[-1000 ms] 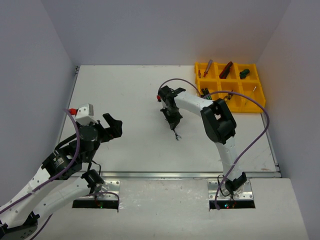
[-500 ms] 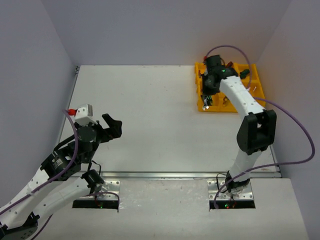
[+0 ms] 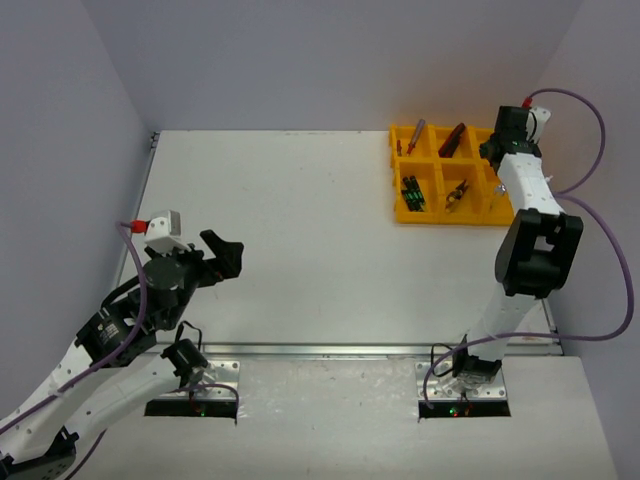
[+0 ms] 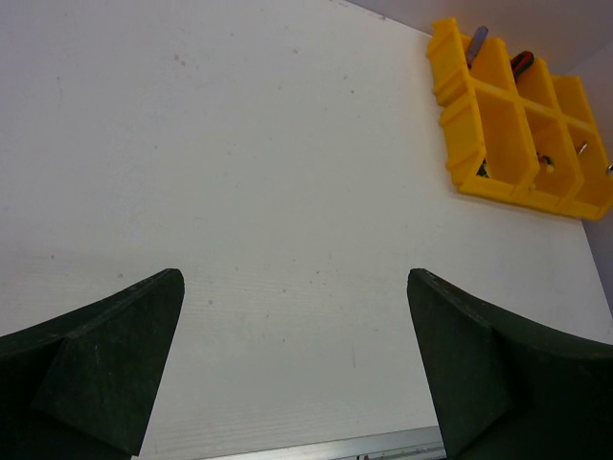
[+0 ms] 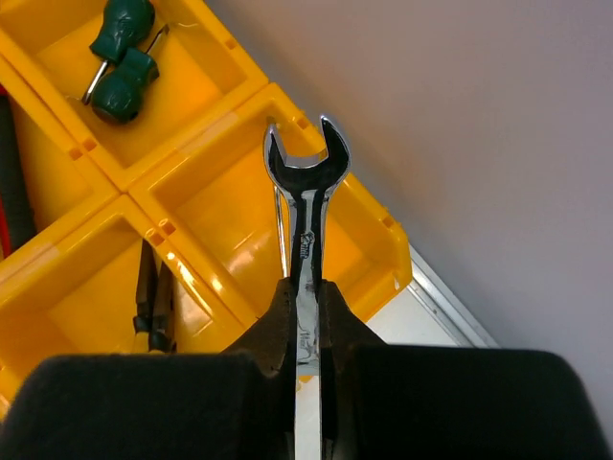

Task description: Sort the tools into containers

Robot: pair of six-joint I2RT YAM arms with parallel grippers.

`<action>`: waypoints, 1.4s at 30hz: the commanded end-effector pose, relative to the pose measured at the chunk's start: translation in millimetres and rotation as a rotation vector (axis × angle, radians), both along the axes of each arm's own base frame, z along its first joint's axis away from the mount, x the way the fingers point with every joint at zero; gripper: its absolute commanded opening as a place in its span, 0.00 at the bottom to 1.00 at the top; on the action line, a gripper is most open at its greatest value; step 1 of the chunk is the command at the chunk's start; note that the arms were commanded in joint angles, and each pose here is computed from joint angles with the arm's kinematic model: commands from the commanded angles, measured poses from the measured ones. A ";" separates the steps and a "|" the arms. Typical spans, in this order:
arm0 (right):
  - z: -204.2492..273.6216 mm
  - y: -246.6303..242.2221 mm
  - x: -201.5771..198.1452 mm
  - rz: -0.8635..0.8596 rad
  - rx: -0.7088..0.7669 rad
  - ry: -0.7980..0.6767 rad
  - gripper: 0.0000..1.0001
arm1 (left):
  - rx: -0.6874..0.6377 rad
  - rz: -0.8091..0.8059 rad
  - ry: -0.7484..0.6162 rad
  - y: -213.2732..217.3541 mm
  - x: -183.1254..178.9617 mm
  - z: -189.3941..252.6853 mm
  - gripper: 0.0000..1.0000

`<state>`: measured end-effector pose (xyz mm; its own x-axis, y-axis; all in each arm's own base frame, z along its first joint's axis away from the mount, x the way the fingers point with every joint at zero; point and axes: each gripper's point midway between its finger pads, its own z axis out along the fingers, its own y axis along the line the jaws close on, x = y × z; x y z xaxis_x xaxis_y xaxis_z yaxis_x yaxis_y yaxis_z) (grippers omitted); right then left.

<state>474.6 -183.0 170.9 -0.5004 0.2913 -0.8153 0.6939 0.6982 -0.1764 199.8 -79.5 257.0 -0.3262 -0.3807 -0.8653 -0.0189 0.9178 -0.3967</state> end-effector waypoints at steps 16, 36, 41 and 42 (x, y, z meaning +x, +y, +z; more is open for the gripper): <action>-24.2 -34.3 45.7 -0.064 -0.107 -0.101 0.25 | -0.017 -0.004 -0.035 -2.6 4.6 9.2 1.00; 60.6 166.8 -66.7 0.488 0.125 -0.104 0.99 | 0.058 0.245 0.066 52.8 48.3 -12.0 1.00; 69.6 232.7 -128.6 0.690 0.172 -0.098 0.99 | 0.087 0.378 0.107 79.5 50.7 -21.1 1.00; 69.9 239.7 -140.1 0.728 0.198 -0.107 0.99 | 0.089 0.389 0.106 81.4 50.4 -21.1 1.00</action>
<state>382.5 41.3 250.8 -0.4907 0.0975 -0.8659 0.1559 0.9875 0.0229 245.9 -13.6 227.1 -0.3175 -0.4136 -0.8533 -0.3496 0.8875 -0.3001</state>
